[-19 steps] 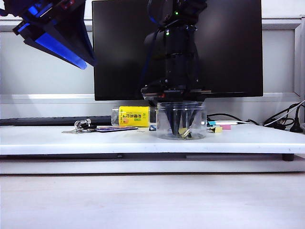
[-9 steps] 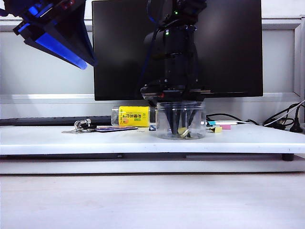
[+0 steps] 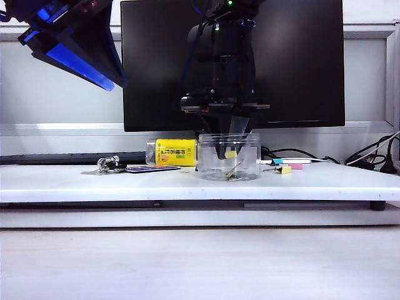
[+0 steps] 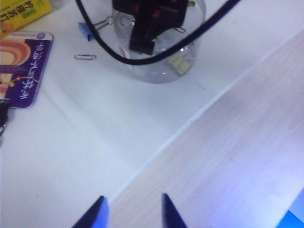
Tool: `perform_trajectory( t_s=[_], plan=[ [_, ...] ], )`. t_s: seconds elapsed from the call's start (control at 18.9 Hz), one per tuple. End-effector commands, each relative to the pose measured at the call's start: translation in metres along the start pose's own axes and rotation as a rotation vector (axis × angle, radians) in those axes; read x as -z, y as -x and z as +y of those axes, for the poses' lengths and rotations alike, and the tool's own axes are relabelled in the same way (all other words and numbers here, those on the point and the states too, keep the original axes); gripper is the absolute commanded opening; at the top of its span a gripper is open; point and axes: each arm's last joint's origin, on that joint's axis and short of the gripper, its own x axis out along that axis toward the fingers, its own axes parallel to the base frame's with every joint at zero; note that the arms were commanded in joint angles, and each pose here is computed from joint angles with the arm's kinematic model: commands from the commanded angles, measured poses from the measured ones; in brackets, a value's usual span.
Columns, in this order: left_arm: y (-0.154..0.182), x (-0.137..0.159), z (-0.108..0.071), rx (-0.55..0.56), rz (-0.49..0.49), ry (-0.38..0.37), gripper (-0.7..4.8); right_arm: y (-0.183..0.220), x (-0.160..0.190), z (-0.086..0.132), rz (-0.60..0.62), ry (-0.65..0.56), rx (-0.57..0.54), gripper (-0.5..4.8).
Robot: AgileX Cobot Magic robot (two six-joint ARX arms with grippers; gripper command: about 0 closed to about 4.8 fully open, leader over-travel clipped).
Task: Take the clips out of the round transparent plastic box and place them on the table.
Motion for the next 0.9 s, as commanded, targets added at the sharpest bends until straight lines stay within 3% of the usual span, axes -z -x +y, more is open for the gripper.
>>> perform_trajectory(
  t_s=[0.05, 0.58, 0.9],
  plan=[
    [0.001, -0.002, 0.000, -0.010, -0.017, -0.009, 1.56, 0.021, 0.002, 0.001, -0.043, -0.008, -0.020, 0.92],
    [0.001, -0.006, 0.001, -0.007, -0.064, -0.008, 1.56, 0.078, 0.017, -0.009, -0.156, -0.027, 0.032, 0.92],
    [0.001, -0.008, -0.001, 0.063, -0.083, 0.024, 1.56, 0.075, 0.024, -0.051, -0.111, -0.124, 0.104, 0.92]
  ],
)
